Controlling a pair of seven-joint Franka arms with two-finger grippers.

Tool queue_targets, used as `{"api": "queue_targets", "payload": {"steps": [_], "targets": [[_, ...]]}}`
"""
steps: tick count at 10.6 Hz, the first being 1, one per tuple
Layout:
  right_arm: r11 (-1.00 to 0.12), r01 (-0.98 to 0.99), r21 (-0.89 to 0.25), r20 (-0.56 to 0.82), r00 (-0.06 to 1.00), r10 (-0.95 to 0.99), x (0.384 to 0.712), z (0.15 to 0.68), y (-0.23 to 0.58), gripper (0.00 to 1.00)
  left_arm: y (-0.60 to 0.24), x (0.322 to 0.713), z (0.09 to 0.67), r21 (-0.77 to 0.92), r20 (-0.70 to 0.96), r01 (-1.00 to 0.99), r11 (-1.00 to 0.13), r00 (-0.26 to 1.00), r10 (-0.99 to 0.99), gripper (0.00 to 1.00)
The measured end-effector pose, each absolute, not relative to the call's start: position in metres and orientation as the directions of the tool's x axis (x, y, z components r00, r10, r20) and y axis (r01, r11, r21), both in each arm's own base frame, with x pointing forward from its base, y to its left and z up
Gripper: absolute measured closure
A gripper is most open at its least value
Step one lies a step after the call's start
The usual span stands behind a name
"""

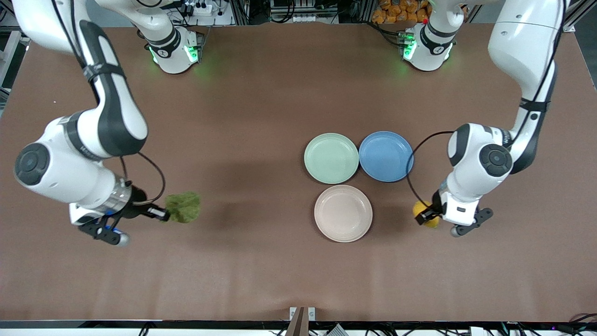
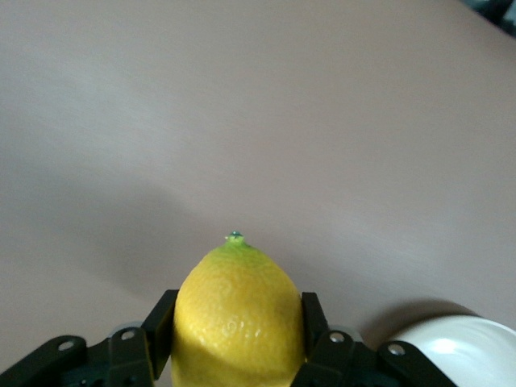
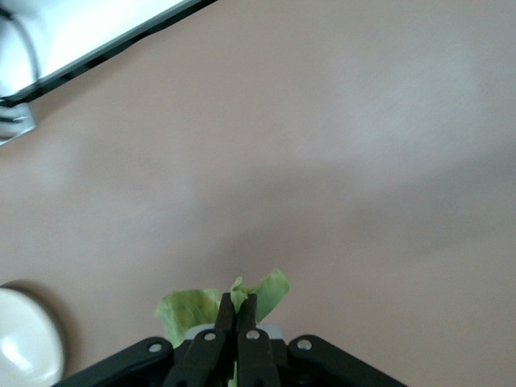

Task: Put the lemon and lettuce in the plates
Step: 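Carry the lemon to the cream plate while the right gripper lifts the lettuce, then open the left gripper over the cream plate, releasing the lemon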

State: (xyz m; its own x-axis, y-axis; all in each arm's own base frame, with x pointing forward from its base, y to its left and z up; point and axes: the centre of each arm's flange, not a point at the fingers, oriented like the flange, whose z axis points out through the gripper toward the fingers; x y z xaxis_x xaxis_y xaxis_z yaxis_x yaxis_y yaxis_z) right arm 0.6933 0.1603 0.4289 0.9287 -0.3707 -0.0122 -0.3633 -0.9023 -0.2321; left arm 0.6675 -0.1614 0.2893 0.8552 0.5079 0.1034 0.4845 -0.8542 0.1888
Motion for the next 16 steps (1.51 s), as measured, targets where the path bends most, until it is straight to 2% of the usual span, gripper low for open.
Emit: {"api": "queue_targets", "payload": {"steps": [5,9,10,12,16], "targets": [[-0.835,-0.482,-0.266,-0.118,0.876,-0.468,0.642,0.430,0.310,0.97,-0.310,0.654,0.259,0.276,0.037,0.481,-0.832,0.860,0.510,0.35],[-0.820,-0.494,-0.290,-0.131,0.869,-0.477,0.609,0.410,0.390,0.97,-0.350,0.647,0.231,0.347,0.051,0.500,-0.794,0.835,0.548,0.34],[-0.823,-0.486,-0.293,-0.130,0.873,-0.470,0.605,0.406,0.398,0.97,-0.349,0.648,0.230,0.346,0.063,0.491,-0.799,0.838,0.542,0.28],[-0.822,-0.483,-0.303,-0.133,0.875,-0.465,0.598,0.389,0.418,0.97,-0.348,0.653,0.236,0.343,0.099,0.465,-0.816,0.846,0.524,0.00],[-0.827,-0.476,-0.298,-0.153,0.879,-0.451,0.572,0.357,0.462,0.97,-0.328,0.661,0.249,0.273,0.140,0.445,-0.853,0.858,0.493,0.00]]}}
